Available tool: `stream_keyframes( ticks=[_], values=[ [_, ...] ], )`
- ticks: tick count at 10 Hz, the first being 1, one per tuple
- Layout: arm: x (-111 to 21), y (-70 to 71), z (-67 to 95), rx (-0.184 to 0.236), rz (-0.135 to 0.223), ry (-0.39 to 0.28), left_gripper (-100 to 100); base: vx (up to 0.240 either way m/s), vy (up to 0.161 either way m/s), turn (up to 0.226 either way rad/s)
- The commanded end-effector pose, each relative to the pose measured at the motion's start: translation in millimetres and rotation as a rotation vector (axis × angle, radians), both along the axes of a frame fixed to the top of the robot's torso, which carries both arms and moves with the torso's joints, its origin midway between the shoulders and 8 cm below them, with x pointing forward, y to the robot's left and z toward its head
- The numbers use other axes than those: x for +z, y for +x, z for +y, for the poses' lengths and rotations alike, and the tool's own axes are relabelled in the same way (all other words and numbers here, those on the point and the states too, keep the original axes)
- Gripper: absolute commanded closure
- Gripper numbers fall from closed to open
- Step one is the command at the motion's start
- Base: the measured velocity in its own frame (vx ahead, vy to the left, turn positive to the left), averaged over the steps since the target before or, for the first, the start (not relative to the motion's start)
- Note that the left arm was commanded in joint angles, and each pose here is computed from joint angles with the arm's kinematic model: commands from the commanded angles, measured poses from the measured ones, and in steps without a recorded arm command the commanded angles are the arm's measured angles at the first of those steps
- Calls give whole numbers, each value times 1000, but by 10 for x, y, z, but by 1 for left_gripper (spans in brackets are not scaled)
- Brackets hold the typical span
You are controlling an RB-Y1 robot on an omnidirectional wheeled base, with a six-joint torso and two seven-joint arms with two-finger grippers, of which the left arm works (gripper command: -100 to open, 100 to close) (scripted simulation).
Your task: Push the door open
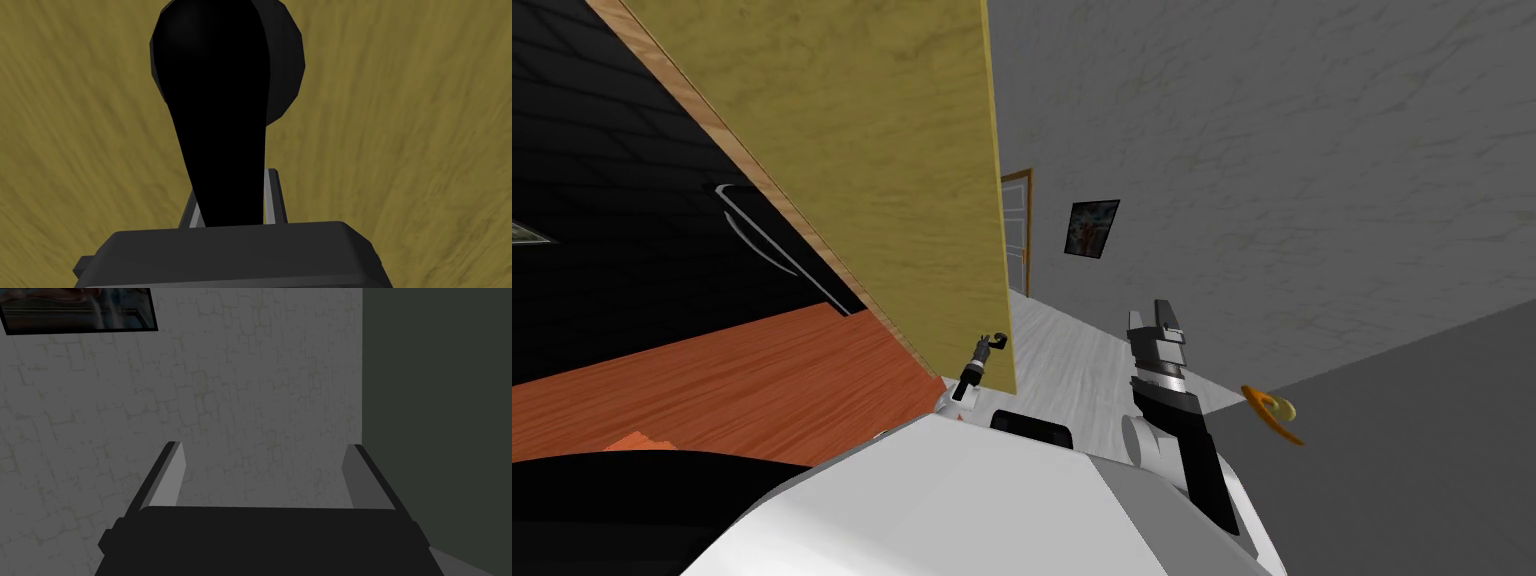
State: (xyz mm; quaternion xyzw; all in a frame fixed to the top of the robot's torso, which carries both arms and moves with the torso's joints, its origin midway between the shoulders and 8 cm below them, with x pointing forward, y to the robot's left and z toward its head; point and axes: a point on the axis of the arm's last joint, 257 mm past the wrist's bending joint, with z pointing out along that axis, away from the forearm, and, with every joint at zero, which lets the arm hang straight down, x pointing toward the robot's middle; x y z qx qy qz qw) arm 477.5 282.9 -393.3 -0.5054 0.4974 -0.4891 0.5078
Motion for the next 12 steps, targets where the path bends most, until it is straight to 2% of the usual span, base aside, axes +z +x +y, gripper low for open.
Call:
stream_keyframes(
  ticks=[1, 2, 7, 12],
  values=[
    [0, 0, 0, 0, 0, 0, 100, 65, -36, 53],
    [14, 0, 89, 18, -3, 2, 100, 135, -5, 42],
    [17, -26, 306, 74, -5, 0, 100, 202, -53, 41],
    [20, -81, 621, 155, -6, -2, 100, 192, -69, 57]
  ],
)
